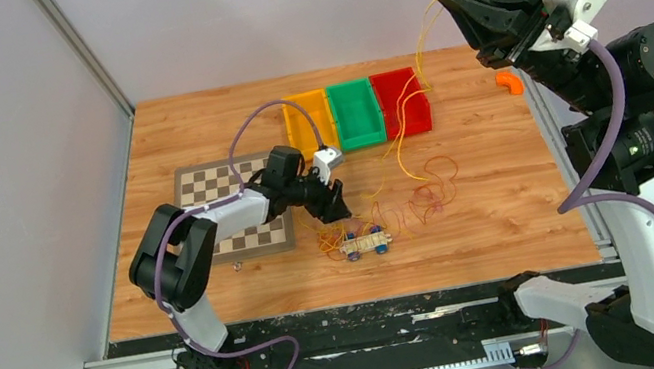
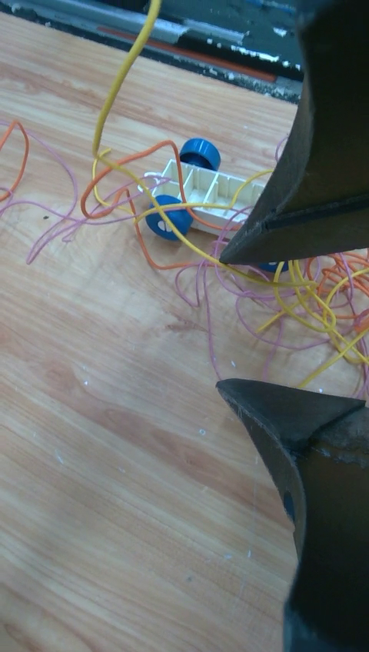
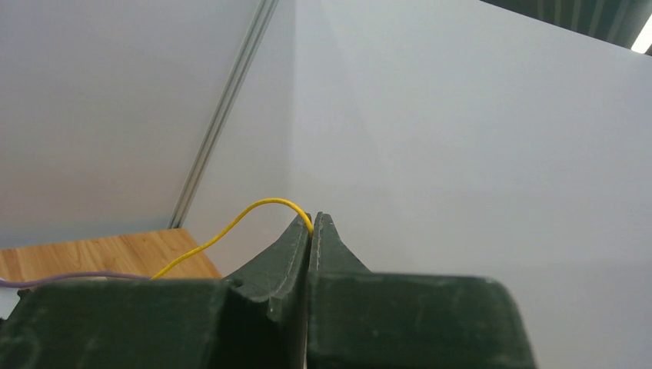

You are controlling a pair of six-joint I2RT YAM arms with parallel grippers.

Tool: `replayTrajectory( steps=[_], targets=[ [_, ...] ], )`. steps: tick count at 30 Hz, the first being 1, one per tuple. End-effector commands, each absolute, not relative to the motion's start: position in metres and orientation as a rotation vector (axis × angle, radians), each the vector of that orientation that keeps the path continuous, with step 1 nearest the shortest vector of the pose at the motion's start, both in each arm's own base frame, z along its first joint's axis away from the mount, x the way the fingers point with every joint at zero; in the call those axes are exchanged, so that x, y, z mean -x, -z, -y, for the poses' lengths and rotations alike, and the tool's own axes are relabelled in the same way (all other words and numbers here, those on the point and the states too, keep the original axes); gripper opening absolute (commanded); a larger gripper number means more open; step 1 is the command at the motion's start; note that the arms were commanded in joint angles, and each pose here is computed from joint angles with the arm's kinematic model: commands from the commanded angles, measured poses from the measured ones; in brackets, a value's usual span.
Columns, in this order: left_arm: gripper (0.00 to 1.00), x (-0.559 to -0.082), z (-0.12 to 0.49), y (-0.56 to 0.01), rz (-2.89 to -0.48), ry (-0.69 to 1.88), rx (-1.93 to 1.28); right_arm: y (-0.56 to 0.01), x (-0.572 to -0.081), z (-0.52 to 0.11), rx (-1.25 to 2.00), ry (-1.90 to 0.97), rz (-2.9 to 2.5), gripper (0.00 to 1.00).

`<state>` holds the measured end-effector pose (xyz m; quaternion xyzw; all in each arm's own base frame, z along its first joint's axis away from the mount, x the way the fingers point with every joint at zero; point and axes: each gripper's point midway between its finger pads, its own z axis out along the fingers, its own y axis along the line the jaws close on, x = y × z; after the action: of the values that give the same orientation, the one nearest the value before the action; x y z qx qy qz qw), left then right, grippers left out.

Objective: Untangle the cables

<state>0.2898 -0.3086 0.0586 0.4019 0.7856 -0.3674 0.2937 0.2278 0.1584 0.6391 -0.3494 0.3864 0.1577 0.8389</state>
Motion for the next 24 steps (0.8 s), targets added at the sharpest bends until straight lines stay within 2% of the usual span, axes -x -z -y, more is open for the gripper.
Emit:
replayTrajectory(
  steps=[1, 5, 8, 10, 13, 15, 18, 24],
  targets=[
    [0.58, -0.289, 0.323, -0.077, -1.995, 1.048, -1.111, -0.662, -0.219, -0.155, 0.716, -0.327, -0.752, 0.00],
    [0.42, -0.280, 0.324, -0.086, -1.953, 1.097, -1.142, -0.666, -0.224, -0.150, 0.694, -0.289, -0.751, 0.00],
    [0.37, -0.276, 0.325, -0.088, -1.950, 1.119, -1.156, -0.666, -0.224, -0.149, 0.686, -0.281, -0.750, 0.00],
    [0.28, -0.274, 0.325, -0.089, -1.954, 1.128, -1.168, -0.665, -0.223, -0.148, 0.685, -0.280, -0.752, 0.00],
    [0.08, -0.270, 0.324, -0.097, -1.949, 1.135, -1.190, -0.657, -0.223, -0.146, 0.681, -0.272, -0.772, 0.00],
    [0.00, -0.269, 0.324, -0.116, -1.908, 1.129, -1.185, -0.640, -0.221, -0.144, 0.684, -0.276, -0.807, 0.00],
    [0.00, -0.267, 0.323, -0.168, -1.789, 1.115, -1.157, -0.585, -0.207, -0.154, 0.788, -0.333, -0.868, 0.00],
    [0.00, -0.253, 0.322, -0.242, -1.701, 1.184, -1.081, -0.484, -0.177, -0.184, 1.027, -0.570, -0.983, 0.00]
  ],
)
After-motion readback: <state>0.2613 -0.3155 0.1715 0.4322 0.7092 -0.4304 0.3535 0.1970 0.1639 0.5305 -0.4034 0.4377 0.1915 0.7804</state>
